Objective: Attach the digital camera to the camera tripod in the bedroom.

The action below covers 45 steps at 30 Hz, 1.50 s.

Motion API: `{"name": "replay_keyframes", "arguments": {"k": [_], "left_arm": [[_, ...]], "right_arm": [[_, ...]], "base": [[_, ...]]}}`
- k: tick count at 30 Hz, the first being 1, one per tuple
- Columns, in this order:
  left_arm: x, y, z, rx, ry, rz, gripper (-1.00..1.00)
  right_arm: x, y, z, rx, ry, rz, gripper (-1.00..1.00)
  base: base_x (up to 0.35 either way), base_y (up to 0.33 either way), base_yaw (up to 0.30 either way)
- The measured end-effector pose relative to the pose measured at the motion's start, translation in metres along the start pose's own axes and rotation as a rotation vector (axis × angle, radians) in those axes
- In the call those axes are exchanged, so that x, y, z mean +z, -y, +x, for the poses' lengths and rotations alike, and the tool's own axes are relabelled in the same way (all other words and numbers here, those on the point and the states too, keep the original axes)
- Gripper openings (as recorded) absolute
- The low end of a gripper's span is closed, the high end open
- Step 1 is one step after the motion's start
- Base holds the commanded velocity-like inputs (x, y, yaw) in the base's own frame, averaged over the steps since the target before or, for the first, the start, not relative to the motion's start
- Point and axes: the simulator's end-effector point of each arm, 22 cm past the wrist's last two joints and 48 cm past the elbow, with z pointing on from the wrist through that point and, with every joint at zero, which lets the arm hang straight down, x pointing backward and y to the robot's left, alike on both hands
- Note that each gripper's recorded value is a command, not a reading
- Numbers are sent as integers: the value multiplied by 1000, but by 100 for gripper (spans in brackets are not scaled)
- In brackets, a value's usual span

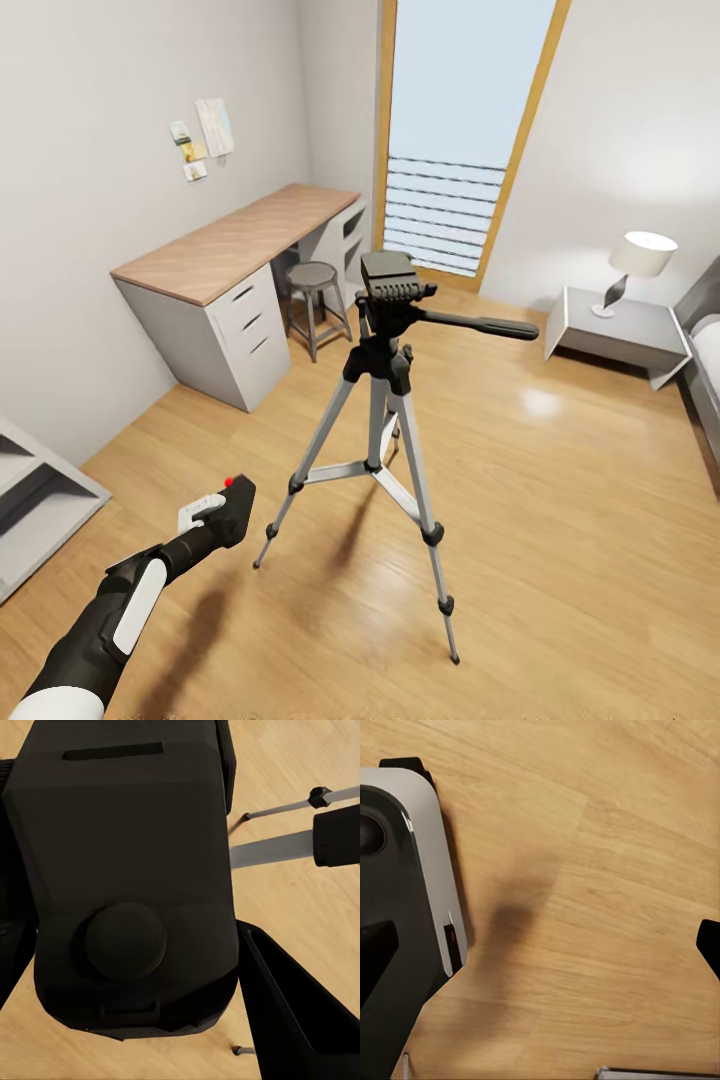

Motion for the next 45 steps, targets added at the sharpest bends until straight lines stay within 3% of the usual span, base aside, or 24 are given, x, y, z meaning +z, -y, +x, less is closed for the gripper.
{"name": "replay_keyframes", "arguments": {"k": [45], "left_arm": [[15,-18,28,-14,-54,-27,-100]], "right_arm": [[3,3,24,-16,-59,13,100]], "base": [[0,0,0]]}}
